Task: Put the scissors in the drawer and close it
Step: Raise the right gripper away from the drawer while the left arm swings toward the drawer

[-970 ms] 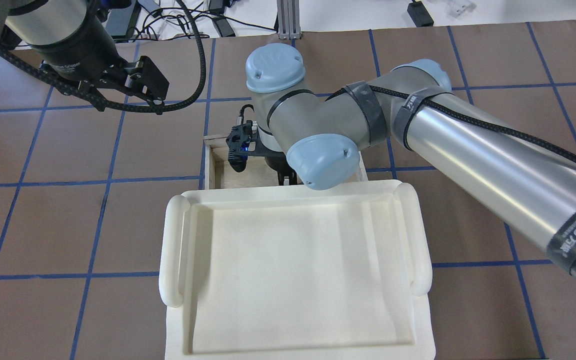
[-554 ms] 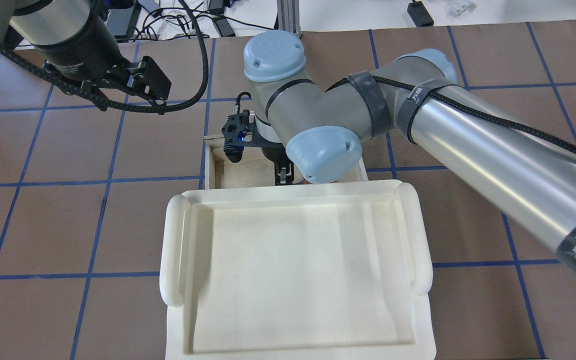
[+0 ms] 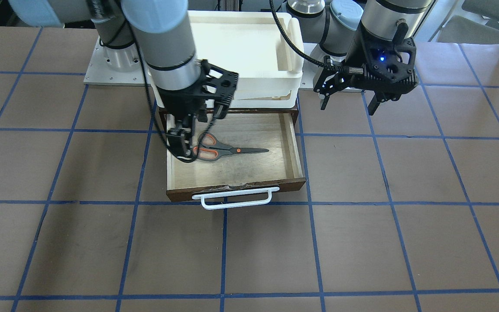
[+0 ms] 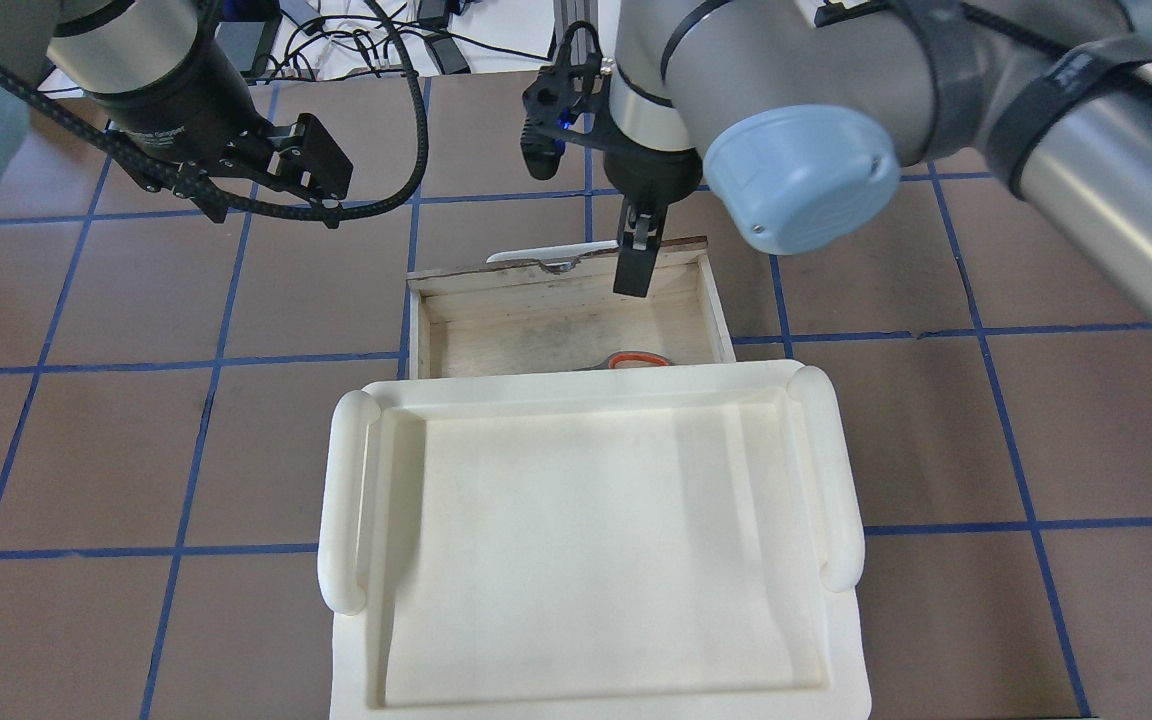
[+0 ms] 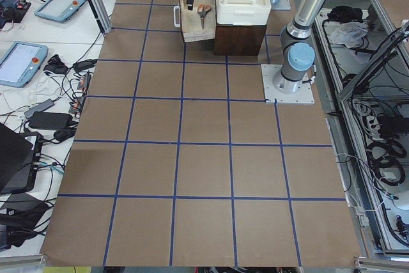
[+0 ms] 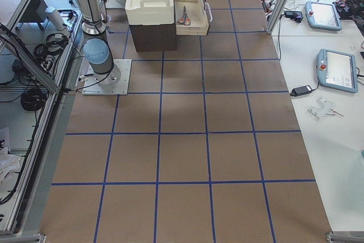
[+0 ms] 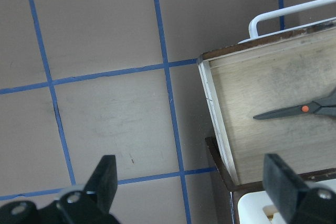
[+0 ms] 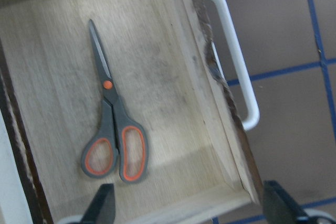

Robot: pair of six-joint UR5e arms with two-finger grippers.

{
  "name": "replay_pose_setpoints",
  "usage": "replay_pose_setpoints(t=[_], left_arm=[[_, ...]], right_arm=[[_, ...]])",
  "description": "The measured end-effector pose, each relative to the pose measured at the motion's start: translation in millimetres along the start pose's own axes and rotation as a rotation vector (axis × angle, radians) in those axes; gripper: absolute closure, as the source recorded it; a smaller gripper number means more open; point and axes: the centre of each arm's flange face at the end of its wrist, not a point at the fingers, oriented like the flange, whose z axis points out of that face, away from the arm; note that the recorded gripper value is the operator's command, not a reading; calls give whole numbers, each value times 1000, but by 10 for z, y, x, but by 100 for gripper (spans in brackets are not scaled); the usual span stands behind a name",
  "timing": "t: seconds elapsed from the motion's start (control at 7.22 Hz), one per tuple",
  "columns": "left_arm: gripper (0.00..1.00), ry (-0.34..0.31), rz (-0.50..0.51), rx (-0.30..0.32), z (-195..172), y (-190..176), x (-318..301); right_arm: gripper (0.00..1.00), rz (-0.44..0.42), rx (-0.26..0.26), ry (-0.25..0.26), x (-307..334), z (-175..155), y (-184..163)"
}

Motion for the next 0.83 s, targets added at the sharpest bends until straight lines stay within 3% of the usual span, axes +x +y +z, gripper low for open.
replay_pose_setpoints(t=[0.28, 0.42, 0.83], left_arm=[[0, 12, -101, 66, 207, -288, 108], [0, 32, -129, 95, 360, -436, 322], [0, 100, -162, 159, 846, -831, 1013]], right_arm=[[0, 267, 11, 48, 156, -640, 785], [0, 447, 11, 60, 166, -799, 1001], [0, 957, -41, 128, 203, -882, 1217]])
